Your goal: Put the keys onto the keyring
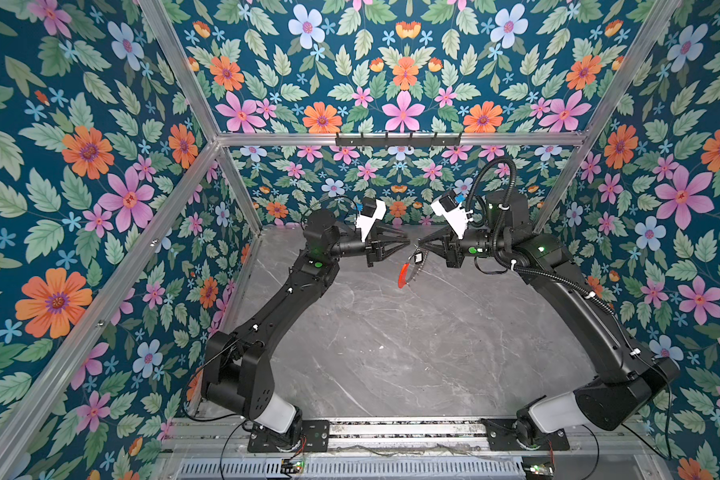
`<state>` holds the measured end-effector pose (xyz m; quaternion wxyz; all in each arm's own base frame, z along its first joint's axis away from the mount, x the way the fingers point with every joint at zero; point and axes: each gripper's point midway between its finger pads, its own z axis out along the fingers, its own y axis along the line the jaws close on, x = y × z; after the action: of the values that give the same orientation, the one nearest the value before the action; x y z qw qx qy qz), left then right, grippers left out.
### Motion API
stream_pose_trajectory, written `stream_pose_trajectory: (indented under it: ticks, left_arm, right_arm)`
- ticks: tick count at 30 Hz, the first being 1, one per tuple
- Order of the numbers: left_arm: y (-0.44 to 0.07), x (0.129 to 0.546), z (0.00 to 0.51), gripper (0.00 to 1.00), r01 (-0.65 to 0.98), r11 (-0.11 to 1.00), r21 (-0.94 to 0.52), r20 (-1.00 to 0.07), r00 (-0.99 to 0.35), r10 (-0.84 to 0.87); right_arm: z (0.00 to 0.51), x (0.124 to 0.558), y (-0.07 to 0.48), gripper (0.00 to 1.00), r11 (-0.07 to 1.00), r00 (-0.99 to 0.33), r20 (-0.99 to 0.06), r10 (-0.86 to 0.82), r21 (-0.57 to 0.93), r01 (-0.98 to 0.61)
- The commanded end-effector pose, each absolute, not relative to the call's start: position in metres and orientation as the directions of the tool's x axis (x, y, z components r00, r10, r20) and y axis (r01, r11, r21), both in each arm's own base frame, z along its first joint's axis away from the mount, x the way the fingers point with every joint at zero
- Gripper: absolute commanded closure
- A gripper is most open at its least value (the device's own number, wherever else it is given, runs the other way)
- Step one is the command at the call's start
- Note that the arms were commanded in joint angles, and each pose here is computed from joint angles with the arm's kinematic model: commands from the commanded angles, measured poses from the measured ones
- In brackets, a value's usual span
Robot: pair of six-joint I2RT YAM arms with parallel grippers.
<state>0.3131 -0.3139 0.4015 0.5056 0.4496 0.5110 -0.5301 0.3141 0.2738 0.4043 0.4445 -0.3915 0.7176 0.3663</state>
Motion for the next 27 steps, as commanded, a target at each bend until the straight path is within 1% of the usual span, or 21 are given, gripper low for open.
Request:
stream_pose_trajectory:
  ticks: [1,11,20,27]
  left_arm:
    - [-0.316,0.309,0.396,0.72,0.996,-0.006,-0.089,-0.995,-0.089,-0.051]
    - [-0.317,0.306,0.407,0.72,0.995,-0.047,-0.090,-0.991,-0.094,-0.094]
    - [-0.315,0.302,0.408,0.70,0.995,-0.053,-0.089,-0.991,-0.094,-0.092]
    - [-0.317,0.305,0.407,0.70,0.993,-0.057,-0.102,-0.990,-0.108,-0.095]
  right_arm:
    - [0.410,0.304,0.278,1.00,0.372,-0.268,-0.934,-0.236,0.168,-0.913]
    - [0.408,0.301,0.281,1.00,0.356,-0.273,-0.932,-0.239,0.177,-0.917]
    - [0.400,0.312,0.277,1.00,0.417,-0.274,-0.927,-0.257,0.149,-0.897]
    - [0.405,0.309,0.282,1.00,0.394,-0.263,-0.933,-0.248,0.151,-0.907]
